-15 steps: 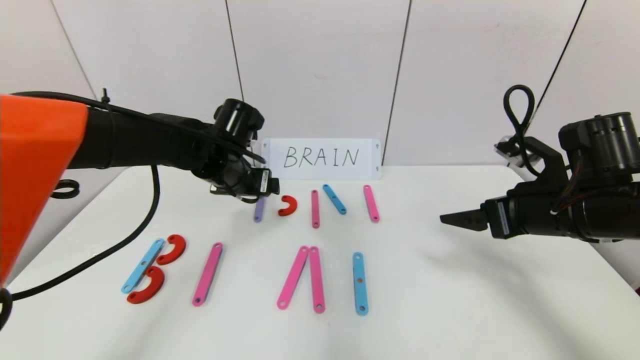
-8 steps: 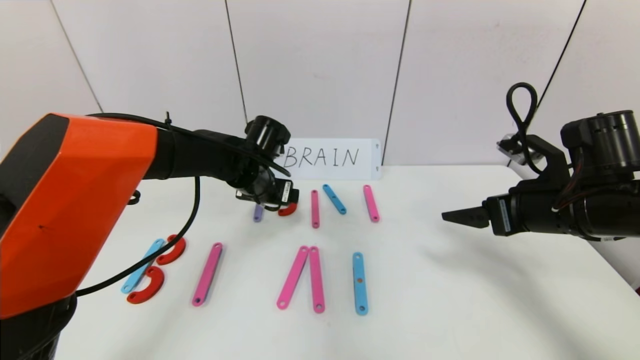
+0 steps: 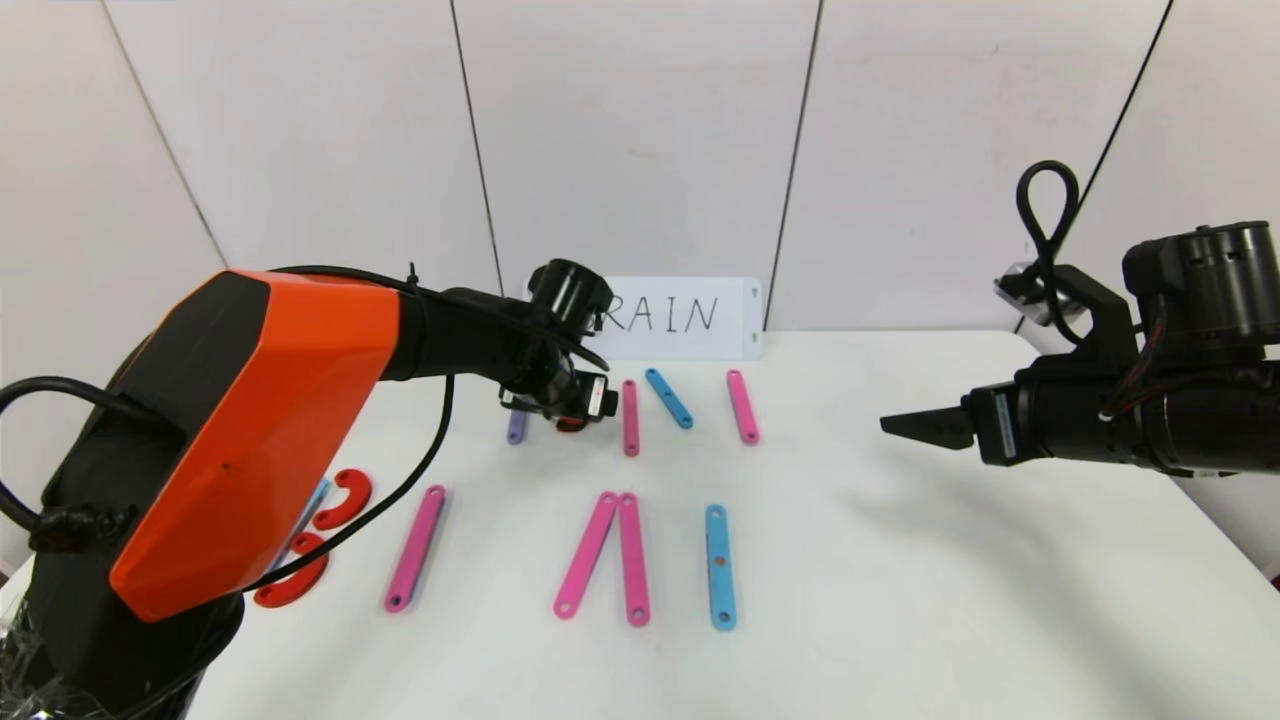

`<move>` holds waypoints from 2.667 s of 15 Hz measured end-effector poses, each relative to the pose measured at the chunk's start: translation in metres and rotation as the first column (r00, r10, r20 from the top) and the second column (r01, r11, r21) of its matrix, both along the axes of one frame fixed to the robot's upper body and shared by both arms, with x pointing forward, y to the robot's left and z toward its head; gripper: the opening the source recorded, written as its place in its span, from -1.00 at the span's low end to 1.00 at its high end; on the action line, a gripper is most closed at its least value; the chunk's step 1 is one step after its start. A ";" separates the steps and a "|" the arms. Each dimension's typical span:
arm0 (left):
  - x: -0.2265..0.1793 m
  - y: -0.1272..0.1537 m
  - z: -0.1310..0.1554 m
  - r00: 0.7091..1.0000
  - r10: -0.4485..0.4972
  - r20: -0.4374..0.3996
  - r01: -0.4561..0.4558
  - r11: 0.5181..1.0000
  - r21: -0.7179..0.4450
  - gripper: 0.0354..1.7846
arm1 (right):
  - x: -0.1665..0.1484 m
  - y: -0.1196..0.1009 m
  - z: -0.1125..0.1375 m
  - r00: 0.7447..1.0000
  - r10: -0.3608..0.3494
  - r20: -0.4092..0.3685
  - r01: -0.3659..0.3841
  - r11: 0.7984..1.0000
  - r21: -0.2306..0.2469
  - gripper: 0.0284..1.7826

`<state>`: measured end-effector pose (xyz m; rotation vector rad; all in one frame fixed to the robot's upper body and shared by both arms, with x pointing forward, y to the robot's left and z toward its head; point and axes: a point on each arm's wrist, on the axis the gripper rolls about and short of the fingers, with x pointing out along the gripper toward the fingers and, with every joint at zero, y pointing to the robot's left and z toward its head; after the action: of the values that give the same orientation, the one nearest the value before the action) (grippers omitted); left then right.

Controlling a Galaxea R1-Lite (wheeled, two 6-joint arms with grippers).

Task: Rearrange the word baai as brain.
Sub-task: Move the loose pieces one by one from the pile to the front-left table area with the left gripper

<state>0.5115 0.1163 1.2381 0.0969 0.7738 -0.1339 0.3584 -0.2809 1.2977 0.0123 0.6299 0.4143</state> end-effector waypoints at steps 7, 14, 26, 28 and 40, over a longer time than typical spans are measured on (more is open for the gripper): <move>0.011 -0.002 -0.012 1.000 0.019 -0.004 -0.019 1.000 -0.011 0.83 | 0.000 0.000 -0.001 1.000 0.004 -0.003 -0.004 1.000 -0.005 0.95; 0.014 -0.001 -0.018 0.998 0.055 -0.021 -0.056 0.997 -0.053 -0.38 | 0.000 0.000 -0.003 1.000 0.007 -0.005 -0.008 1.000 -0.009 0.95; 0.003 -0.006 -0.003 0.999 0.040 -0.012 -0.041 0.998 -0.053 -0.71 | 0.000 0.000 -0.004 1.000 0.007 -0.009 -0.007 1.000 -0.010 0.95; 0.000 -0.006 0.003 0.999 0.035 -0.004 -0.035 0.998 -0.053 -0.71 | 0.000 0.000 -0.004 1.000 0.007 -0.009 -0.007 1.000 -0.010 0.95; -0.064 0.027 0.041 0.955 0.165 -0.247 -0.168 0.986 0.006 -0.71 | 0.000 0.001 -0.004 1.000 0.009 -0.009 -0.009 1.000 -0.010 0.95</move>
<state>0.4480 0.1429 1.2789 0.0000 1.0259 0.0095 0.3582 -0.2802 1.2940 0.0013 0.6407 0.4198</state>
